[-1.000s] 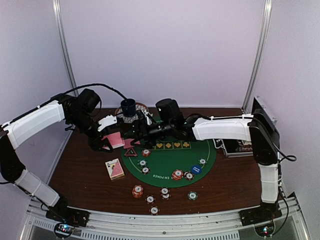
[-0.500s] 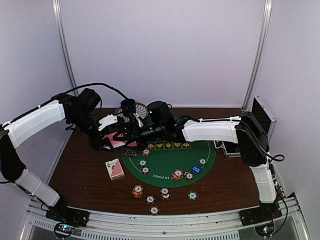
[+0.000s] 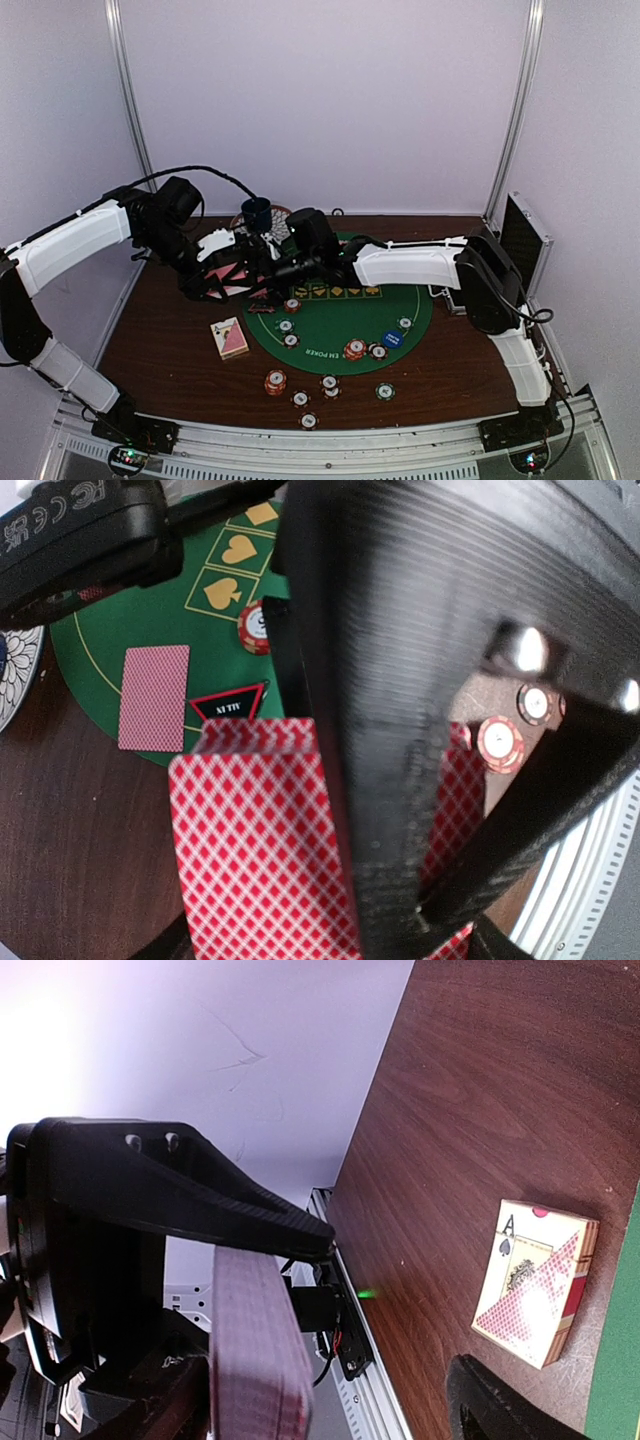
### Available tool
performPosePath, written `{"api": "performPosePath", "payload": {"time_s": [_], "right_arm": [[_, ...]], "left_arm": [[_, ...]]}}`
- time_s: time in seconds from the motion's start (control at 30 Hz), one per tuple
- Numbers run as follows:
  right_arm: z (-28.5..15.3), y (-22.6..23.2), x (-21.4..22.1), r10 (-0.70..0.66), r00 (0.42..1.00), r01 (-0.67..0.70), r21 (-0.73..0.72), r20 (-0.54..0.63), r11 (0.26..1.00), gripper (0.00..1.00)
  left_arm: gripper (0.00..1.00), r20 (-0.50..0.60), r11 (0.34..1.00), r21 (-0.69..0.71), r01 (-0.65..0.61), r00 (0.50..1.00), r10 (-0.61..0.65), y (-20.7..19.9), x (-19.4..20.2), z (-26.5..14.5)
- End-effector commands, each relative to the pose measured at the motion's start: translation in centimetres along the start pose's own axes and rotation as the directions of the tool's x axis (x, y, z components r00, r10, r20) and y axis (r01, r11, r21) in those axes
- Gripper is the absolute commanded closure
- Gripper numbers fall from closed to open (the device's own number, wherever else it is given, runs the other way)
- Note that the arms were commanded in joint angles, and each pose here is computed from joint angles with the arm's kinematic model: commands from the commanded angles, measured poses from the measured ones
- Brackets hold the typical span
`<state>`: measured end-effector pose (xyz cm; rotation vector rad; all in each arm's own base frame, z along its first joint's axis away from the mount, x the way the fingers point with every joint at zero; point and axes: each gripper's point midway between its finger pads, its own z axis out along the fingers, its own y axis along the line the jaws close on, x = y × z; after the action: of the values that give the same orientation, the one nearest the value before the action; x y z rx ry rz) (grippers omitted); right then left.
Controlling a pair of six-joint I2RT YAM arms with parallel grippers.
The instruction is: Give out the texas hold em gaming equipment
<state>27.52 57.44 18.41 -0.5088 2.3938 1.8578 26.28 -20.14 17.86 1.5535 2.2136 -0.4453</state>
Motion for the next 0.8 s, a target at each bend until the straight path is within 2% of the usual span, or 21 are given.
{"api": "performPosePath", "payload": {"time_s": [0.0, 0.77], "right_arm": [[-0.9, -1.9, -1.4, 0.039, 0.998, -0.041, 0.041, 0.044, 0.998, 0.19], [-4.5, -2.5, -1.2, 0.032, 0.997, -0.038, 0.083, 0.063, 0.996, 0.43]], "left_arm": [[1.00, 0.057, 0.999, -0.021, -0.027, 0.998, 0.028, 0.2, -1.6, -0.9], [1.00, 0.049, 0.999, -0.032, -0.032, 0.998, 0.033, 0.2, -1.3, -1.0]]}}
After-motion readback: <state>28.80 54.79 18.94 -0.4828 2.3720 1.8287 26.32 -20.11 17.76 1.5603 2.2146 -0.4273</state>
